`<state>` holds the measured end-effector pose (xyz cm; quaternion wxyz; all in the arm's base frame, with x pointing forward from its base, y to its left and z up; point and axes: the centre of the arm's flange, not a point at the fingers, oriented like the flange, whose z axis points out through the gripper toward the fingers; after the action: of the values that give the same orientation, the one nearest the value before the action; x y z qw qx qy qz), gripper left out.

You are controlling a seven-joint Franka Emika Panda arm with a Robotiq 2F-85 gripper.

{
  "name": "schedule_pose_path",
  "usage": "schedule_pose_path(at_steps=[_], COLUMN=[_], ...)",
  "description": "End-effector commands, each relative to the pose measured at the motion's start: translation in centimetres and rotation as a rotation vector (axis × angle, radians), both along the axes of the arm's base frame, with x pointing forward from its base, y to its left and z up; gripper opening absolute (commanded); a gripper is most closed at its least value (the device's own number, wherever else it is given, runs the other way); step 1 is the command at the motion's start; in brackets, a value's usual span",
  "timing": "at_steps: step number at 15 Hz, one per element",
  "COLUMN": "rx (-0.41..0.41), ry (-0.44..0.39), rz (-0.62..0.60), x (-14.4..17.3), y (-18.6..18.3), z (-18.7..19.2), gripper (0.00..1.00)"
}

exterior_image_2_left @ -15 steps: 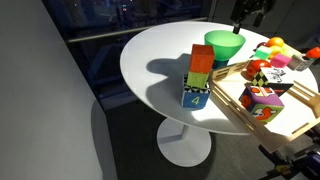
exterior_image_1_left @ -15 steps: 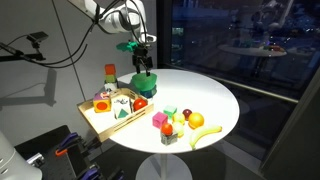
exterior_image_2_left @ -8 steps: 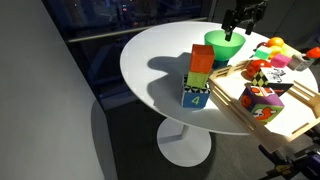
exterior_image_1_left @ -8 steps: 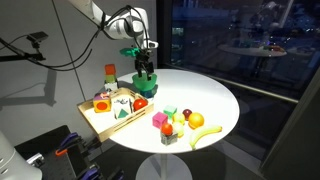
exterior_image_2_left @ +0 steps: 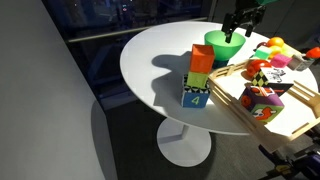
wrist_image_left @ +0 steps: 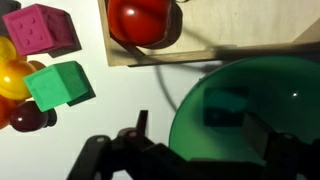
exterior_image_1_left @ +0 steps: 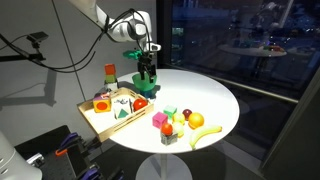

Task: Remove the green bowl from the blue block and put it on the table, remove the orange fruit on the gray block top and put it in the green bowl

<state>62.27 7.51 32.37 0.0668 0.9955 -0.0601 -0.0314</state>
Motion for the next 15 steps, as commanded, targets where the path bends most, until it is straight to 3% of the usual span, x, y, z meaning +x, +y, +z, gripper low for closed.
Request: schedule_pose_path(at_steps=[1,9,15], rx=[-0.034,-0.039,-0.029], ry=[-0.018,-0.012,-0.039], rz=[-0.021,-0.06,-0.081], x=[0.8,0.2,0.0], y=[-0.1,-0.3,-1.8], z=[-0.2,1.1,3.6], gripper=[0.66,0.01,0.02])
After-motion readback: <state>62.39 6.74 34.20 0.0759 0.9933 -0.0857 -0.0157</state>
